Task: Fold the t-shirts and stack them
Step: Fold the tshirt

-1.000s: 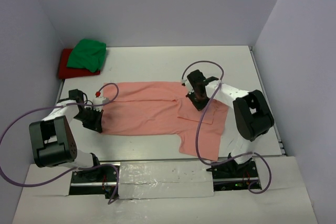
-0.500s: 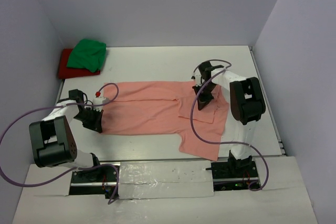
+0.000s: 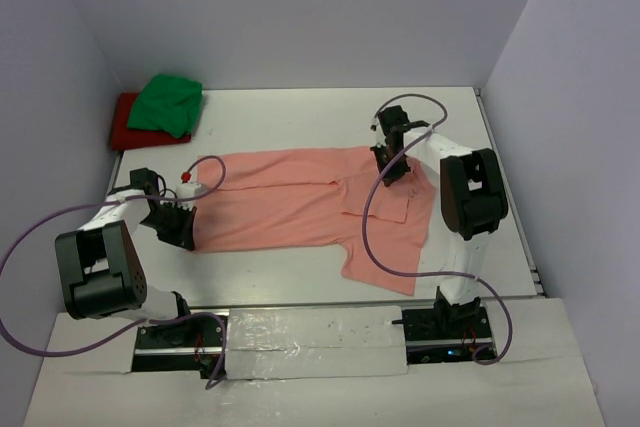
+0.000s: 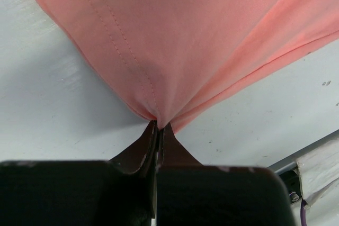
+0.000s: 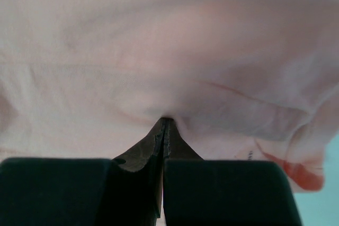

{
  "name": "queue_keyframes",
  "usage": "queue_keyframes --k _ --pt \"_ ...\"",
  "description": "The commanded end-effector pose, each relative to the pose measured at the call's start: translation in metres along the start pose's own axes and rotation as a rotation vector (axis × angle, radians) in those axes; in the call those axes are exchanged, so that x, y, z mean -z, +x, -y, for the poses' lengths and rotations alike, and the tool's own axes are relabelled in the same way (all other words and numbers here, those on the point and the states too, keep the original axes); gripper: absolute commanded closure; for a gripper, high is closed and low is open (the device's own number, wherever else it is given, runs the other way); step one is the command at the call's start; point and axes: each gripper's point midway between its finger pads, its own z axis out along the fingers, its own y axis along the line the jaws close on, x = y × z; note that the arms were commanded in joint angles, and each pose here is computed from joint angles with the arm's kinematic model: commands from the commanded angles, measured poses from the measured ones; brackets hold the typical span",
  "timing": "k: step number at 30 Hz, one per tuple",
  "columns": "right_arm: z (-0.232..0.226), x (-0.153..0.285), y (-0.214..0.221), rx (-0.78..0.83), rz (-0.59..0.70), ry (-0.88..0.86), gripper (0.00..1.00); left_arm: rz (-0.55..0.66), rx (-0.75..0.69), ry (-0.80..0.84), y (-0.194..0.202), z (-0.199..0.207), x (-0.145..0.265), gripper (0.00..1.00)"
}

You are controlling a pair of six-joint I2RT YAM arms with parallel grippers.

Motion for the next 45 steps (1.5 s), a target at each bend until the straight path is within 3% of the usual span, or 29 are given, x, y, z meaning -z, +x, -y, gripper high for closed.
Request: queue_keyframes --k 1,6,11,16,19,23,27,32,40,45 --pt "0.017 0.02 -0.053 -0.032 0.183 0.08 1.0 0.049 -0.019 -0.013 -0.016 -0.006 0.006 1.0" --pt "0.013 0.02 -0.052 -0.031 0.169 0.052 1.0 0.065 -0.022 -0.014 -0.017 -0.004 0.009 1.0" --pt "-0.034 0.041 -0.03 0.11 0.103 -0.187 0.98 0.07 -0.024 -0.012 -0.016 -0.001 0.01 1.0" --pt "-0.066 0.097 0.019 0.496 0.115 -0.172 0.64 0.077 -0.027 -0.007 -0.017 0.0 0.011 1.0" --pt "-0.074 0.119 0.059 0.684 0.076 -0.116 0.56 0.083 -0.032 -0.01 -0.018 0.0 0.013 1.0" --pt "-0.067 0.131 0.112 0.759 -0.085 -0.158 0.54 0.097 -0.039 -0.013 -0.021 0.001 0.016 1.0" --pt "-0.029 0.12 0.173 0.812 -0.304 -0.053 0.54 0.107 -0.043 -0.008 -0.023 0.003 0.017 1.0" --pt "0.004 0.117 0.218 0.904 -0.413 0.025 0.54 0.117 -0.049 -0.01 -0.025 0.003 0.02 1.0" --pt "-0.008 0.121 0.235 0.992 -0.376 -0.022 0.53 0.123 -0.049 -0.012 -0.028 0.002 0.021 1.0" --pt "-0.047 0.133 0.247 1.023 -0.339 -0.219 0.51 0.121 -0.054 -0.017 -0.027 0.002 0.022 1.0"
